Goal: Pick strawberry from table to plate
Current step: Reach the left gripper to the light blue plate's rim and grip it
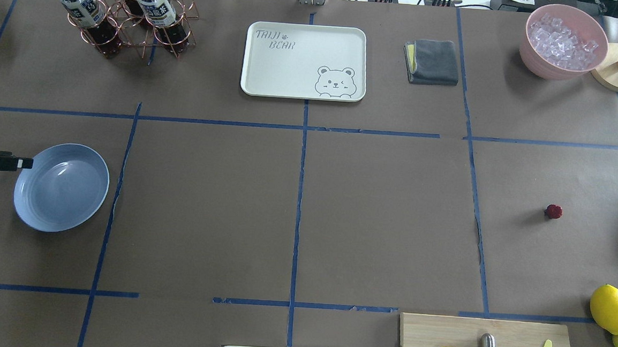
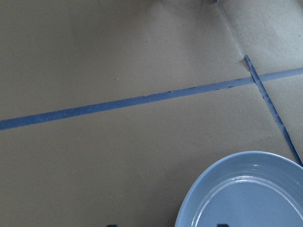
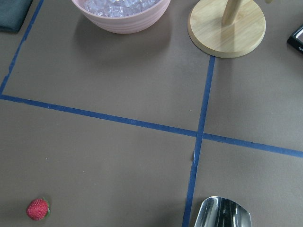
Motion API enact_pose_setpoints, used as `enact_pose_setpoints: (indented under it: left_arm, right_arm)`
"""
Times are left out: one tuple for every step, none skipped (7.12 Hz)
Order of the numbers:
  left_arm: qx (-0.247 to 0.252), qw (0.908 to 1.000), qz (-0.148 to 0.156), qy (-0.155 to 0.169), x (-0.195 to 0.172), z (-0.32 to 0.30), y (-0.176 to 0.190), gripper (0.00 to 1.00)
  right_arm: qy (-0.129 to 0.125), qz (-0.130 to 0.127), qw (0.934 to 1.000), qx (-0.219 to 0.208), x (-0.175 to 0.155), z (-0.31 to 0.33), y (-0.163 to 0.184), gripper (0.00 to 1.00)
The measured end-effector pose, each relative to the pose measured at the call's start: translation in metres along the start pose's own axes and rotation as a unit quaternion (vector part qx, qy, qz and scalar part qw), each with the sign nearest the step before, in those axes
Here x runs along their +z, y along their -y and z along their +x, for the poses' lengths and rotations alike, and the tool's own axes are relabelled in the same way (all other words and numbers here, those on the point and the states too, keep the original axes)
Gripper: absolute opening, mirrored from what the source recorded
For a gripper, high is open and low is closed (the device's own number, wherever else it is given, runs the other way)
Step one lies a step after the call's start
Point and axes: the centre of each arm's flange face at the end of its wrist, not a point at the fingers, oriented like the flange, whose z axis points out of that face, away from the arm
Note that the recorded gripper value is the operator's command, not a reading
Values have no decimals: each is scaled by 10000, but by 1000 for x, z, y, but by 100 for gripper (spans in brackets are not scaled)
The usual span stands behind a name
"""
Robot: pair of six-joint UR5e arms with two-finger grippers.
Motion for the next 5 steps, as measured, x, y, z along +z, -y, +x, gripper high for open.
enact_pose_setpoints:
  left_arm:
    - [-47, 10000, -73, -45, 10, 8, -8, 27]
    - [-56, 9999, -110, -67, 15, 12, -12, 0]
    - [-53, 9999, -118, -76, 16, 14, -13, 0]
    - [-42, 9999, -109, -93, 16, 16, -13, 0]
    - [-14, 9999, -80, -143, 15, 22, -10, 0]
  right_arm:
    - [1, 1, 10000, 1, 0, 0, 0, 100]
    - [1, 1, 10000, 1, 0, 0, 0, 100]
    - [1, 3, 10000, -1, 0, 0, 0, 100]
    - [2, 4, 10000, -3, 0, -1, 0, 100]
    - [2, 5, 10000, -1, 0, -1, 0, 100]
